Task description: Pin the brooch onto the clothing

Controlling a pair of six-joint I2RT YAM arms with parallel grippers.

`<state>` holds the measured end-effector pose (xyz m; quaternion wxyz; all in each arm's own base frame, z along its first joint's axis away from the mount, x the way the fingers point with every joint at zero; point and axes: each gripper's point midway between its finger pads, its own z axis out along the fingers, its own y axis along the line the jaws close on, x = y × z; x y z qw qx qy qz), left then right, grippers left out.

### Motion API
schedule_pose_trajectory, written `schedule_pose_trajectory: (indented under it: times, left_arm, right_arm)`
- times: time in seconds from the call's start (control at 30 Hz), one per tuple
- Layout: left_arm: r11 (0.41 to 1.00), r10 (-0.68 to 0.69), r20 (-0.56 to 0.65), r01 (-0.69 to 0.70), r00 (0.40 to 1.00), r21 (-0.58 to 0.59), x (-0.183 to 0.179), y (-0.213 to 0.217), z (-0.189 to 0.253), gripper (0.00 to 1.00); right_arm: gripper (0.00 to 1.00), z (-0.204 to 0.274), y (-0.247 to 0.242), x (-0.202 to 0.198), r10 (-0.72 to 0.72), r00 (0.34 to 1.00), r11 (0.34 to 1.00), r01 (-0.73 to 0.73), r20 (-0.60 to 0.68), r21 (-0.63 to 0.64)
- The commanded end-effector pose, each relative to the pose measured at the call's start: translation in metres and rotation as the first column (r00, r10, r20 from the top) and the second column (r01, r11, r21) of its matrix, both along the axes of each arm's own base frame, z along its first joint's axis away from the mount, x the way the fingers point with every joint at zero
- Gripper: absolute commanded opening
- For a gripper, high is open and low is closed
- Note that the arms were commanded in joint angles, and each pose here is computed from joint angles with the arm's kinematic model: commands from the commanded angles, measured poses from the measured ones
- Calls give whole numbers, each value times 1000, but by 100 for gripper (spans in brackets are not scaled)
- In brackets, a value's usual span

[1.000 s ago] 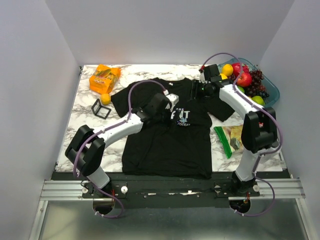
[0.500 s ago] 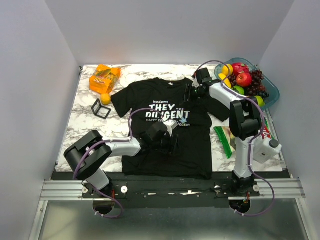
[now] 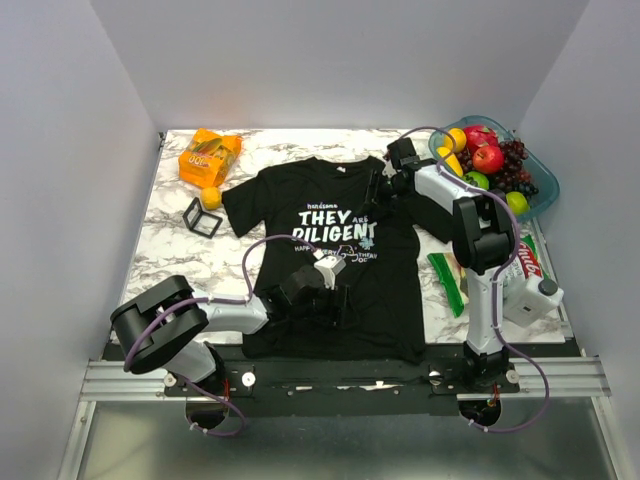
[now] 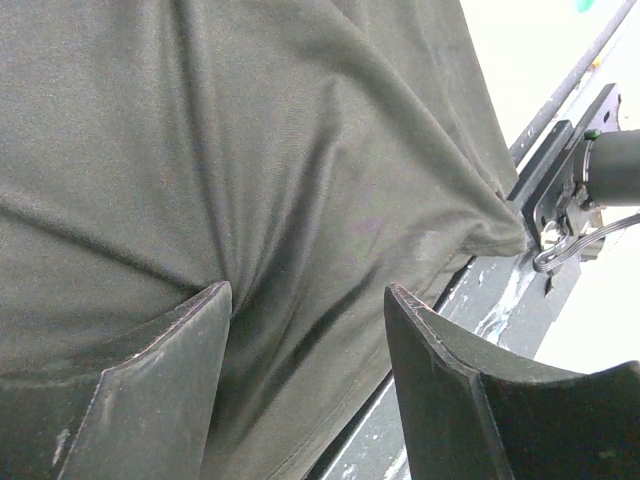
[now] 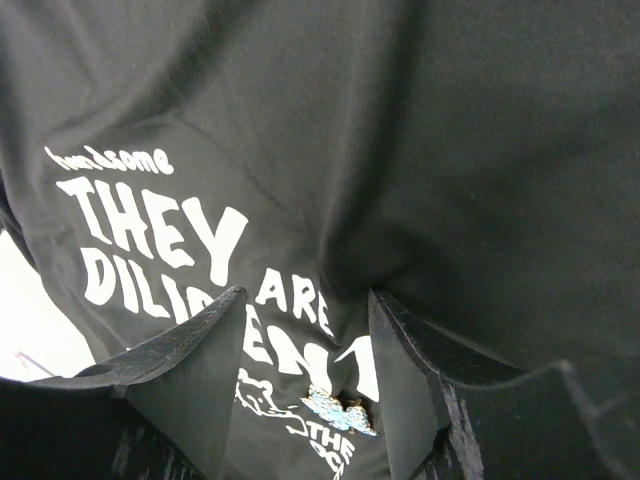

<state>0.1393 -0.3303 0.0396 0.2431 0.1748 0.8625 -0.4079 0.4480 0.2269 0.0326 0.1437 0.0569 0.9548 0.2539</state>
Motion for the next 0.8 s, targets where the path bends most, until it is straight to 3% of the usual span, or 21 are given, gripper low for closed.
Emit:
schedule_pose_trajectory:
  times: [0.0, 0.17, 0.33, 0.53, 0.67, 0.77]
  left_arm:
    - [996, 18, -57, -13, 998, 91, -16, 19, -26, 72]
    - [994, 6, -19, -4, 1000, 107, -9, 12, -19, 78]
    - [988, -20, 88, 6, 996, 153, 15, -1, 8, 87]
    - [981, -37, 213, -6, 976, 196, 52, -6, 57, 92]
    - [980, 56, 251, -102, 966, 172, 94, 17, 74, 95]
    - [966, 170, 249, -211, 953, 147, 134, 49, 81, 95]
  right_arm:
    - [61, -24, -7, 1, -35, 997, 999, 34, -66, -29]
    - [61, -18, -2, 4, -8, 998, 1000, 8, -54, -1]
    - [61, 18, 4, 10, 70, 997, 997, -71, 46, 29]
    - [62, 67, -14, 9, 102, 979, 994, -93, 174, -63]
    - [62, 107, -23, -7, 101, 964, 994, -87, 247, -68]
    - [62, 104, -40, -18, 54, 964, 996, -32, 259, -89]
